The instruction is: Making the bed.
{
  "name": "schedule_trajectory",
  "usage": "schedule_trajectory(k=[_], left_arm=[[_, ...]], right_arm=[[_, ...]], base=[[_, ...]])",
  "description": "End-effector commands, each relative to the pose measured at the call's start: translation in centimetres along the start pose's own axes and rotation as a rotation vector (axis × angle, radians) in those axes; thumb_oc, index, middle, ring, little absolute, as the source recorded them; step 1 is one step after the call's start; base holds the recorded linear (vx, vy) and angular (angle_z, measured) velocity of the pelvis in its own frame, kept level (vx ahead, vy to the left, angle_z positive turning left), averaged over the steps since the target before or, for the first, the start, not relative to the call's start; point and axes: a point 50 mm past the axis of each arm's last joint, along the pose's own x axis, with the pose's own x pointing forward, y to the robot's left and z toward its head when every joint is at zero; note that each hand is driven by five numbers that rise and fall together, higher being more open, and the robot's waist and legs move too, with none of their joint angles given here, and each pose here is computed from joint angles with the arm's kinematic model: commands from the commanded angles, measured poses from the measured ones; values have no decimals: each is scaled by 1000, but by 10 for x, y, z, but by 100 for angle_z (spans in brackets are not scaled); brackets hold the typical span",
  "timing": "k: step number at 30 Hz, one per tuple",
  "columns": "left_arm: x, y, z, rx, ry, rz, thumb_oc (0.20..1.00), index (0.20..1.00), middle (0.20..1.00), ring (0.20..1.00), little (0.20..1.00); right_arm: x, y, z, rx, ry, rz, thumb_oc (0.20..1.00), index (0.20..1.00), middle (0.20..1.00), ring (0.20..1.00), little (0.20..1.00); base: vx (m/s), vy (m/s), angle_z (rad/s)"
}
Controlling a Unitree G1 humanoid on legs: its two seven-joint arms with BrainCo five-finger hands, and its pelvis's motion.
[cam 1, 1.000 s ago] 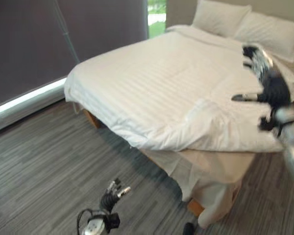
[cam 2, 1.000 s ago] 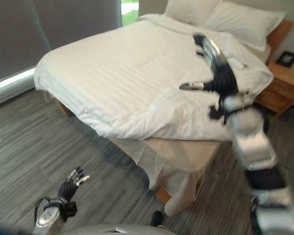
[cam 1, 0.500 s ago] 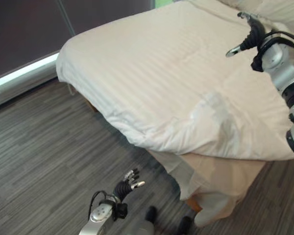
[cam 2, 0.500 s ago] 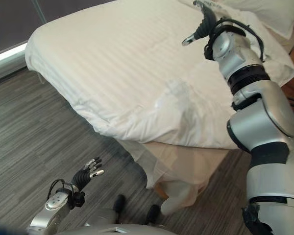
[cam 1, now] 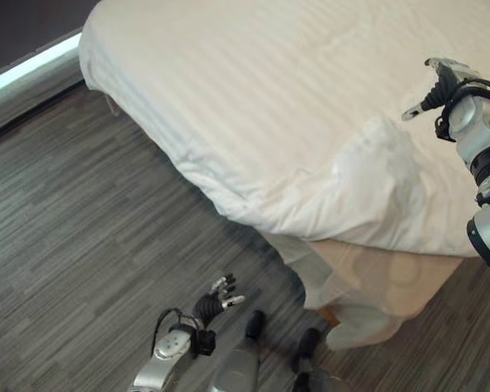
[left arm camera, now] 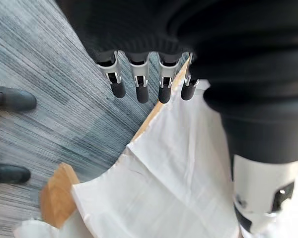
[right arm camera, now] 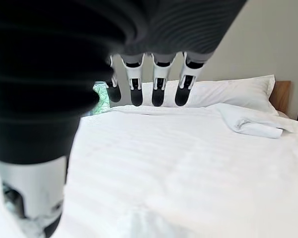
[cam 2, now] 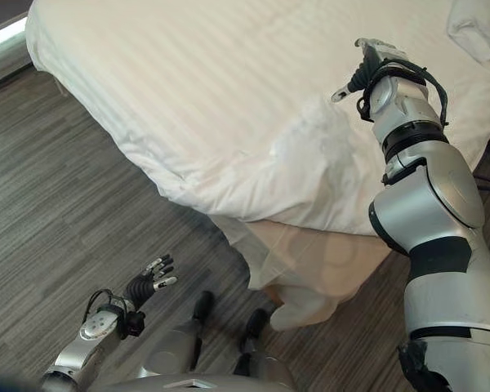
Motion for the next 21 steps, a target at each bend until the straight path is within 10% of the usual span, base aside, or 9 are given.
schedule_trajectory(k=[1, 21], left_arm=[[2, -8, 15, 48, -65, -56, 1000, 1000, 1000, 1000, 1000], [13, -12, 28, 21, -106, -23, 1000, 1000, 1000, 1000, 1000]], right_arm=[[1, -30, -3, -65, -6, -68, 1000, 1000, 1000, 1000, 1000], [-16, 62, -44, -5, 106, 171, 1000, 1000, 1000, 1000, 1000]], base=[[-10, 1, -4], [-36, 2, 2]])
